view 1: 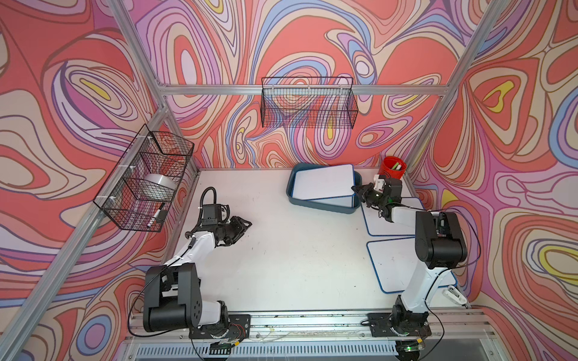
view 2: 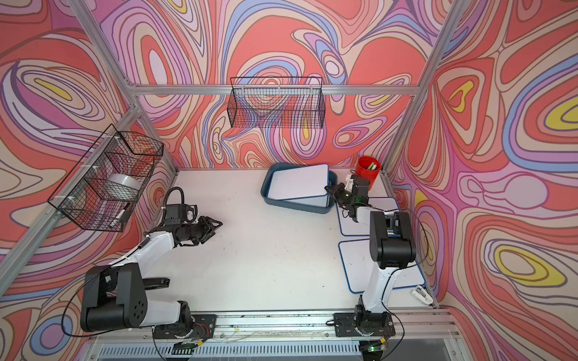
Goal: Put the whiteboard into the storage box
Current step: Place the whiteboard in the storage box.
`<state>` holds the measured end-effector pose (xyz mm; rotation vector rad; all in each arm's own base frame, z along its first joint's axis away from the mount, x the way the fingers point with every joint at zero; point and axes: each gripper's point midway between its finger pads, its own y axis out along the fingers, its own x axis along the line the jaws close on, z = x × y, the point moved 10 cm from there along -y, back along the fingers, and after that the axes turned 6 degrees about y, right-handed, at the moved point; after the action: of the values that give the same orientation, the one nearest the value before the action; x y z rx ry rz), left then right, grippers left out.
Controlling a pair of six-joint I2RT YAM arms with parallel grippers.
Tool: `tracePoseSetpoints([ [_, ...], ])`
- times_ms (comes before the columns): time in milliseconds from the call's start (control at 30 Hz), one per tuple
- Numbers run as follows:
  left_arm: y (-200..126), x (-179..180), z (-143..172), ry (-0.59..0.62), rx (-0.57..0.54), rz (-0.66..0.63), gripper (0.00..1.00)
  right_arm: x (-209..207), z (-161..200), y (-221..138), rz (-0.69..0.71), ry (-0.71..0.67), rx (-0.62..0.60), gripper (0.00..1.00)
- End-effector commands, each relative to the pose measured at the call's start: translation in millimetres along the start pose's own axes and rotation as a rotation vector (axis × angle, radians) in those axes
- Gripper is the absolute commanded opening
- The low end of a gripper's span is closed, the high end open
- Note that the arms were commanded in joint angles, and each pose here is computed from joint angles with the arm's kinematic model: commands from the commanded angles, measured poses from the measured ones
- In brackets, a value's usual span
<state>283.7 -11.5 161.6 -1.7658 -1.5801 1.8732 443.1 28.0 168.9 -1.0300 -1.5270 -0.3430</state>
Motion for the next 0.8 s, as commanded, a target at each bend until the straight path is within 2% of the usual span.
tracePoseSetpoints([
  [0, 5, -3, -1, 0.007, -0.002, 0.009, 0.51, -10, 17, 18, 0.073, -0.046, 0.077, 0.17],
  [167, 15, -18, -7, 0.054, -0.003, 0.006, 0.51, -10, 16, 12, 0.17, -0.107, 0.061, 0.29],
  [367, 41, -55, -21, 0.141, 0.016, 0.023, 0.51, 1, 9, 1, 0.294, -0.211, 0.043, 0.36],
  [600, 70, -115, -43, 0.327, 0.016, -0.029, 0.51, 12, 1, -14, 0.384, -0.287, -0.001, 0.39],
  [767, 95, -145, -55, 0.436, 0.013, -0.075, 0.51, 11, 0, -22, 0.403, -0.298, -0.006, 0.39],
])
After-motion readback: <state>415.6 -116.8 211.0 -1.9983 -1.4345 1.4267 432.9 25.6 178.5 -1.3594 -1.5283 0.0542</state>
